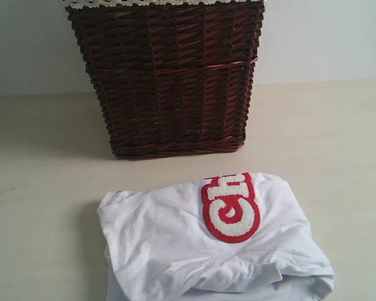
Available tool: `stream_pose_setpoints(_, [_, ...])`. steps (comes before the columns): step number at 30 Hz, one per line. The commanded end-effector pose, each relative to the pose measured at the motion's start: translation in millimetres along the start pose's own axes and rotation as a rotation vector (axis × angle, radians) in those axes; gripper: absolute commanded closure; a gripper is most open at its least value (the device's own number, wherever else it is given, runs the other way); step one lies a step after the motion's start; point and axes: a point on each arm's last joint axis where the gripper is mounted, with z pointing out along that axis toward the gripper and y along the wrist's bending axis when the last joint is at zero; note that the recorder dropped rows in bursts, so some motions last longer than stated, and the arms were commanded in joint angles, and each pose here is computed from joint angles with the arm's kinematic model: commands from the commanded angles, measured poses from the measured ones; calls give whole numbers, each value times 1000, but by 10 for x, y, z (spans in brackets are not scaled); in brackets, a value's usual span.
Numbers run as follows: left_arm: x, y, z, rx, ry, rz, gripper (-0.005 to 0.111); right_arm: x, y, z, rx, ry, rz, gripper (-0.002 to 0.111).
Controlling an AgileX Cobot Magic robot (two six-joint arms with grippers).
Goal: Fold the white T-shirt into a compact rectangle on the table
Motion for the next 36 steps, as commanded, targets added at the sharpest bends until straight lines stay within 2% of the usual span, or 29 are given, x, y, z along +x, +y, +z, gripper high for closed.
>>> stream_pose_setpoints(1, [-5, -6, -6, 7, -8, -1, 107, 9, -2, -11, 11, -8, 0, 108])
stream_pose_setpoints(4, [-5, -6, -6, 7, -8, -1, 107, -4, -4, -30, 16, -29, 30, 108])
stream_pose_setpoints(8, [-6, -8, -6, 10, -8, -1, 107, -88, -43, -170, 73, -190, 191, 108])
stream_pose_setpoints(10, [-5, -4, -6, 6, -7, -1, 107, -103, -84, -178, 109, -215, 243, 108])
stream_pose_setpoints(12, [-5, -5, -6, 6, -7, -1, 107, -107, -78, -178, 92, -222, 272, 108])
stream_pose_setpoints(15, [-6, -8, -6, 10, -8, -1, 107, -110, -59, -176, 60, -224, 278, 108])
stream_pose_setpoints(19, [-6, -8, -6, 10, -8, -1, 107, -130, -138, -192, 142, -262, 304, 108])
stream_pose_setpoints(20, [-6, -8, -6, 10, -8, 0, 107, -143, -187, -205, 184, -294, 375, 108])
stream_pose_setpoints(21, [-5, -7, -6, 8, -8, 0, 107, -172, -221, -223, 215, -337, 385, 108])
stream_pose_setpoints(22, [-5, -7, -6, 8, -8, 0, 107, -250, -245, -258, 244, -425, 304, 108])
stream_pose_setpoints(23, [-5, -7, -6, 8, -8, 0, 107, -301, -228, -275, 217, -483, 303, 108])
stream_pose_setpoints(24, [-5, -7, -6, 8, -8, 0, 107, -277, -163, -247, 146, -440, 304, 108])
stream_pose_setpoints(25, [-5, -7, -6, 8, -8, 0, 107, -179, -87, -197, 80, -308, 284, 108])
stream_pose_setpoints(27, [-5, -7, -6, 8, -8, 0, 107, 136, 40, -154, -11, 60, 288, 108])
stream_pose_setpoints(29, [-5, -7, -6, 8, -8, 0, 107, 164, 28, -156, 4, 89, 236, 108])
stream_pose_setpoints(36, [-6, -8, -6, 10, -8, 0, 107, 199, 44, -160, -8, 130, 248, 108])
